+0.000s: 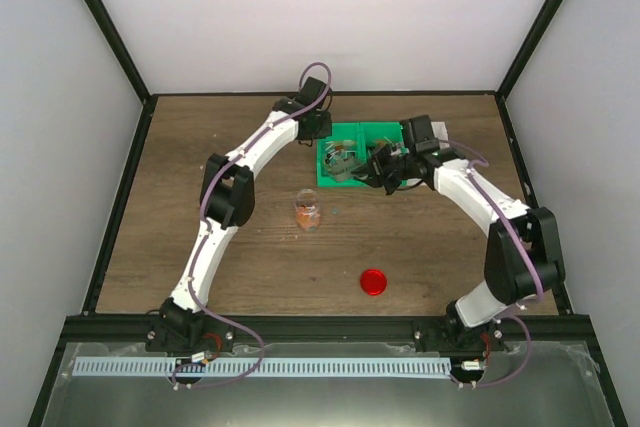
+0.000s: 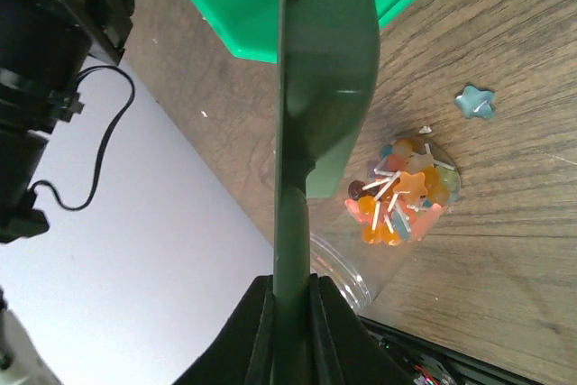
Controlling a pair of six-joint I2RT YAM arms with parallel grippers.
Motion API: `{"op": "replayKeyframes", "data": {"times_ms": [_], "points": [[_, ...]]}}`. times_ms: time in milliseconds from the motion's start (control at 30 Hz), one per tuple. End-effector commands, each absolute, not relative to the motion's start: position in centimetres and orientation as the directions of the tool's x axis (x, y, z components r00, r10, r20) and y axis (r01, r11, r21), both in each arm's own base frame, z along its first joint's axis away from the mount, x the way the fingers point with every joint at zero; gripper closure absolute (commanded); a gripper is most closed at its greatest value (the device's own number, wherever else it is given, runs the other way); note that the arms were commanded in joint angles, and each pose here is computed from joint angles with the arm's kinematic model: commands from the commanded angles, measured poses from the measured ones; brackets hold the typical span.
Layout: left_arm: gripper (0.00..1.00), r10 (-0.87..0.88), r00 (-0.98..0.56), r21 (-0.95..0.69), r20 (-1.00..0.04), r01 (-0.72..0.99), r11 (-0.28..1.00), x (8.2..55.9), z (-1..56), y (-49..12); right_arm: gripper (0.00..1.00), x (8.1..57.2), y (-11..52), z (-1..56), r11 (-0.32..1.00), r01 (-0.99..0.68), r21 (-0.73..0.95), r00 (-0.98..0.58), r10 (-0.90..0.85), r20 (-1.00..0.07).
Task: Pack the candies
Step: Scoop the fake candies from the storage box.
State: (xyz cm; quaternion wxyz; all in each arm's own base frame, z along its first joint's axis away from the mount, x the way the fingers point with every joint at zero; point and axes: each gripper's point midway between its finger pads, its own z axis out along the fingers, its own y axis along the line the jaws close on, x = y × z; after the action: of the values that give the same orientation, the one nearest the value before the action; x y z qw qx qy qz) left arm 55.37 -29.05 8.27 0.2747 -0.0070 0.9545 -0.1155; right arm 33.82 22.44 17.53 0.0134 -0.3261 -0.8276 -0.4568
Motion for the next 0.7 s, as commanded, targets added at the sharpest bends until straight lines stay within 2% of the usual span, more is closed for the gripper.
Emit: {"op": "replayKeyframes", "data": {"times_ms": [0,267,400,667], "points": [[0.96,-0.081,-0.884,-0.219,-0.461,0.025,0.975,54.2,6.3,-28.5,0.99,34.7,23.3,18.5,0.346,0.599,0.722,-0.746,0.569,0.346],[0.96,-0.107,-0.880,-0.233,-0.462,0.005,0.972,53.6,6.4,-28.3,0.99,36.3,23.0,17.6,0.304,0.717,0.627,-0.633,0.660,0.405],[0.96,-0.121,-0.882,-0.176,-0.456,-0.044,0.983,53.1,5.7,-27.1,0.99,36.7,23.8,16.8,0.296,0.765,0.572,-0.599,0.652,0.465],[0.96,-0.118,-0.882,-0.137,-0.456,-0.062,0.989,52.3,5.3,-26.6,0.99,37.0,23.9,15.2,0.284,0.847,0.450,-0.501,0.709,0.496]]}}
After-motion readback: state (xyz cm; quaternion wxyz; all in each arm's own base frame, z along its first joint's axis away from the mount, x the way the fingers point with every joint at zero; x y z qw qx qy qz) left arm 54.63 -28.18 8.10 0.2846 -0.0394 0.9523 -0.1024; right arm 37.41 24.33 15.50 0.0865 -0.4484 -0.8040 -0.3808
